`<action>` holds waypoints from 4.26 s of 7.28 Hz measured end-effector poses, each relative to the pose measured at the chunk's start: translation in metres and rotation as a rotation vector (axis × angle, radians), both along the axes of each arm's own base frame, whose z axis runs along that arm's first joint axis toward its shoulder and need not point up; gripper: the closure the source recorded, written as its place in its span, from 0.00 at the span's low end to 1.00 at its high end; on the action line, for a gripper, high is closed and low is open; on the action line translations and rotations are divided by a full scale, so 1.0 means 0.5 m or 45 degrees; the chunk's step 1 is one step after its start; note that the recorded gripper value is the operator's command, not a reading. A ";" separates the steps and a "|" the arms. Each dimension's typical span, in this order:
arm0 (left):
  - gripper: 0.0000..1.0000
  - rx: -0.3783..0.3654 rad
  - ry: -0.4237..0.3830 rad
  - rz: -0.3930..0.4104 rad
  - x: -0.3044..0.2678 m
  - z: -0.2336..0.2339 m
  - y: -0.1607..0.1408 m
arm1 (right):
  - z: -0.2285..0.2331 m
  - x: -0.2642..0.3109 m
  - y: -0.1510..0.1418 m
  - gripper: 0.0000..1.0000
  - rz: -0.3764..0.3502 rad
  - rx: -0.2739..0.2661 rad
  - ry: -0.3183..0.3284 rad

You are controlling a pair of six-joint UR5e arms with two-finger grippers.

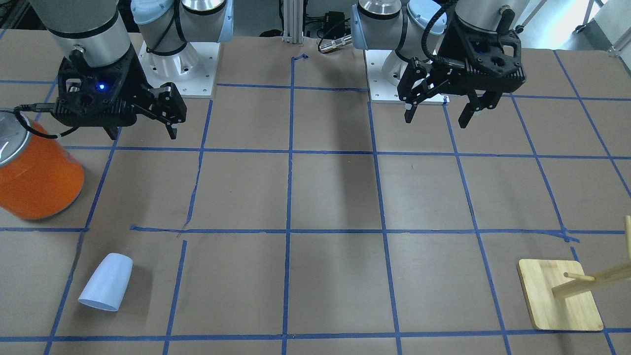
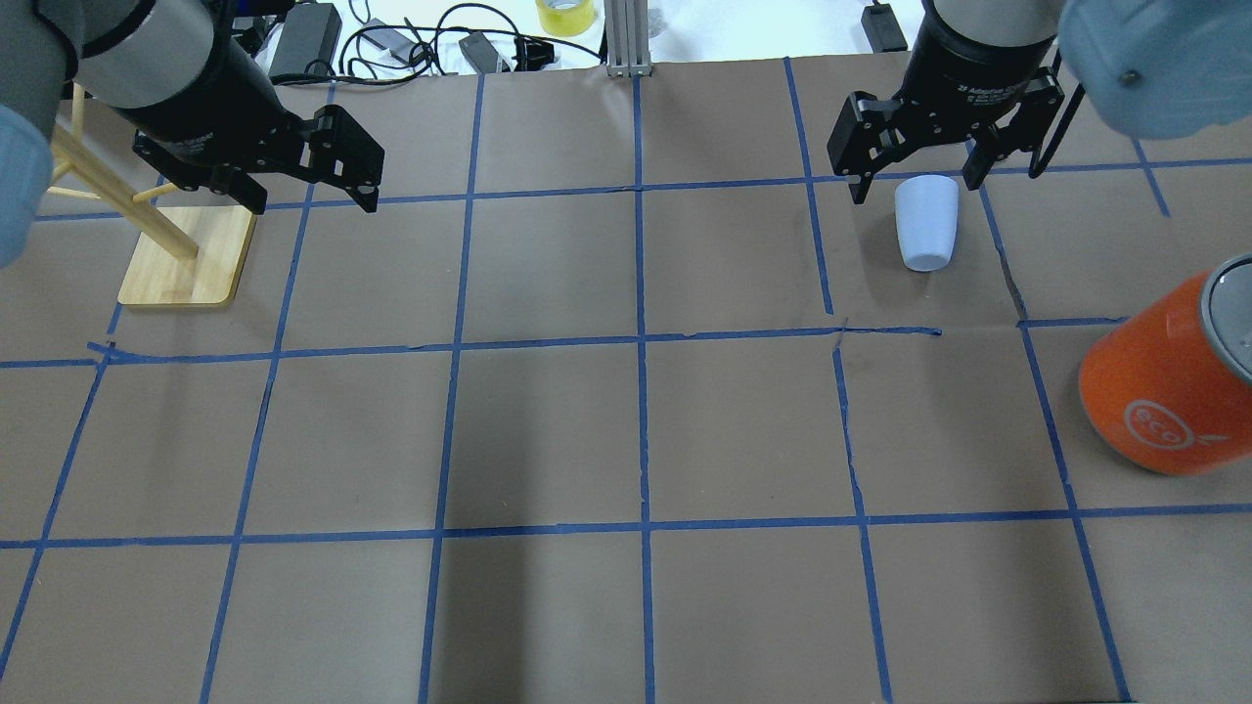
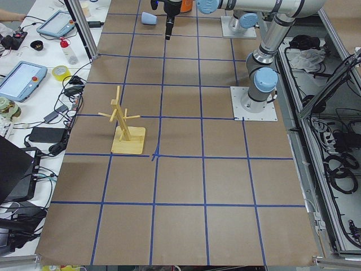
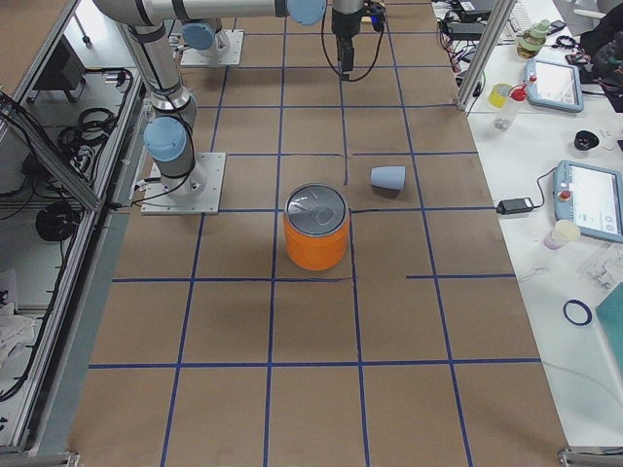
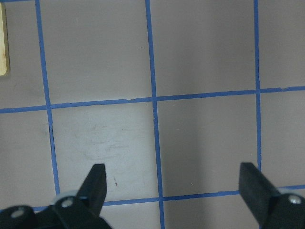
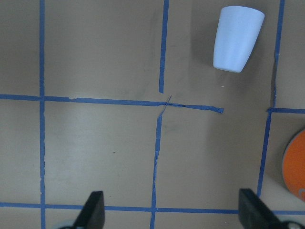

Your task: Flip cup

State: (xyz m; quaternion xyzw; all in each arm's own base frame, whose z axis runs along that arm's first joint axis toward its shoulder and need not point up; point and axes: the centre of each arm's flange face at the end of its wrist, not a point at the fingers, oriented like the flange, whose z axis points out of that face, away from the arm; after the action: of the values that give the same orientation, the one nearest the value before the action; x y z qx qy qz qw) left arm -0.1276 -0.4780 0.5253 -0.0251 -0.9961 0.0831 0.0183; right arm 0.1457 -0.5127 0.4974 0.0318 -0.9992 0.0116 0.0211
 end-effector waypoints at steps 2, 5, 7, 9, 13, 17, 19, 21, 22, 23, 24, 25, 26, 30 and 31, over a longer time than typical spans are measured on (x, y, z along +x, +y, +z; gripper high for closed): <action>0.00 0.001 0.000 0.000 0.000 0.000 0.000 | -0.002 -0.002 0.000 0.00 -0.003 0.004 0.001; 0.00 0.001 0.000 0.002 0.000 0.000 0.000 | -0.001 -0.004 -0.001 0.00 -0.005 0.001 0.001; 0.00 0.001 0.000 0.001 0.000 0.000 0.000 | -0.001 -0.003 -0.004 0.00 -0.003 -0.012 0.001; 0.00 0.001 0.000 0.001 0.001 0.000 0.000 | -0.003 -0.003 -0.006 0.00 -0.002 -0.010 0.001; 0.00 0.002 -0.004 -0.002 0.001 0.000 0.000 | -0.005 -0.003 -0.006 0.00 0.000 -0.005 0.001; 0.00 0.002 -0.008 0.000 0.002 0.000 0.000 | -0.006 -0.017 -0.010 0.00 -0.006 -0.005 0.001; 0.00 0.002 -0.006 0.001 0.001 -0.001 0.000 | -0.007 -0.025 -0.014 0.00 -0.019 -0.007 -0.002; 0.00 0.003 -0.006 -0.001 0.001 -0.001 0.000 | -0.018 -0.040 -0.031 0.00 -0.034 -0.017 -0.003; 0.00 0.004 -0.006 -0.001 0.001 -0.002 0.000 | -0.047 -0.063 -0.062 0.00 -0.058 -0.016 -0.002; 0.00 0.004 -0.006 -0.001 0.001 -0.002 0.000 | -0.082 -0.104 -0.093 0.00 -0.102 0.001 -0.002; 0.00 0.004 -0.006 -0.001 0.001 -0.002 0.000 | -0.119 -0.159 -0.123 0.00 -0.144 -0.004 -0.005; 0.00 0.004 -0.005 -0.001 0.001 -0.002 0.000 | -0.166 -0.209 -0.155 0.00 -0.144 -0.055 0.002; 0.00 0.003 -0.004 -0.001 0.001 -0.002 0.000 | -0.226 -0.239 -0.180 0.00 -0.119 -0.106 0.011; 0.00 0.003 -0.001 -0.001 0.001 -0.002 0.000 | -0.460 -0.303 -0.270 0.00 -0.164 -0.180 0.027; 0.00 0.003 -0.001 -0.001 0.001 -0.002 0.000 | -0.496 -0.311 -0.288 0.00 -0.228 -0.184 0.016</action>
State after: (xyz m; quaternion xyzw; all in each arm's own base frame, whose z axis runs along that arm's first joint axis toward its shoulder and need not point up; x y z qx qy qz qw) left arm -0.1271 -0.4779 0.5244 -0.0254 -0.9962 0.0817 0.0181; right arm -0.0096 -0.6566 0.2494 -0.0593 -0.9944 0.0816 0.0306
